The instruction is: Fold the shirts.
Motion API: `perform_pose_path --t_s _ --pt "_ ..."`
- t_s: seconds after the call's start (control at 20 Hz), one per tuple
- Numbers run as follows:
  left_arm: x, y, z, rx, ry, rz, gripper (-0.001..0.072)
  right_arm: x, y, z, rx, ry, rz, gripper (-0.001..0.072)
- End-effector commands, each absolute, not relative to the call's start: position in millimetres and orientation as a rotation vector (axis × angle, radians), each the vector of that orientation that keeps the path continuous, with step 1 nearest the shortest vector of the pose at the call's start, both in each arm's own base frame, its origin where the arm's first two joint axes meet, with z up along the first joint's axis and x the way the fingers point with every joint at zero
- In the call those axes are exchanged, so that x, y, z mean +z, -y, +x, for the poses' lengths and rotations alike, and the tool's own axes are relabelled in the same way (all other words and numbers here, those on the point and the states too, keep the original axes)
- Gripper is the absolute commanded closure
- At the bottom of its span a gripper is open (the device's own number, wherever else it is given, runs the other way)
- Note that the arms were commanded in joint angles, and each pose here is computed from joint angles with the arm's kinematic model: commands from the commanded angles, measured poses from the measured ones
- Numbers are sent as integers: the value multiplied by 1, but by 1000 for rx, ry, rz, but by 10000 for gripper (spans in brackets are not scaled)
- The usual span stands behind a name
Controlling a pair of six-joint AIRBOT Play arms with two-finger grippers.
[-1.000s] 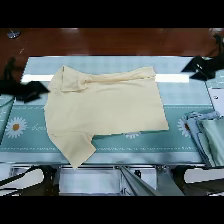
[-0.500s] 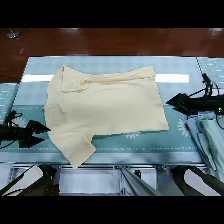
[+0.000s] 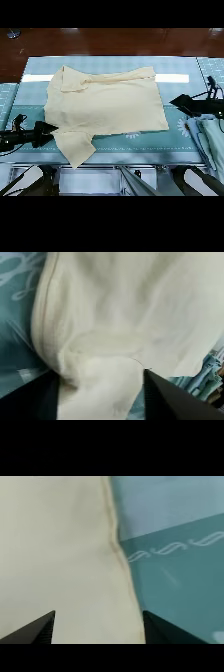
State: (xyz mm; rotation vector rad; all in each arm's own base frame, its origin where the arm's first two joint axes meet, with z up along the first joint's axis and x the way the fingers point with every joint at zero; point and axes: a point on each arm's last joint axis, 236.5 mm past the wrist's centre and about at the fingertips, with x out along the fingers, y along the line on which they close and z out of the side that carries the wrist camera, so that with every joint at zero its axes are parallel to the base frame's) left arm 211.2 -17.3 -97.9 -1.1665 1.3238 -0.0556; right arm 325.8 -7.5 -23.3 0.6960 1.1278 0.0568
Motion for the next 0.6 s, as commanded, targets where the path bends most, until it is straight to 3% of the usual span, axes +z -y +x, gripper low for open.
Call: perform_pose_path --t_s 0.0,0.3,0.55 --pt "-93 28 219 -139 -1282 -1132 675 -40 52 283 -80 -1252 721 89" --pt "-88 44 226 -215 -1290 -1064 684 -88 -14 228 37 -1529 719 88" --pt "-89 44 226 -214 -1291 -1058 684 -107 -56 238 141 -1591 751 88"
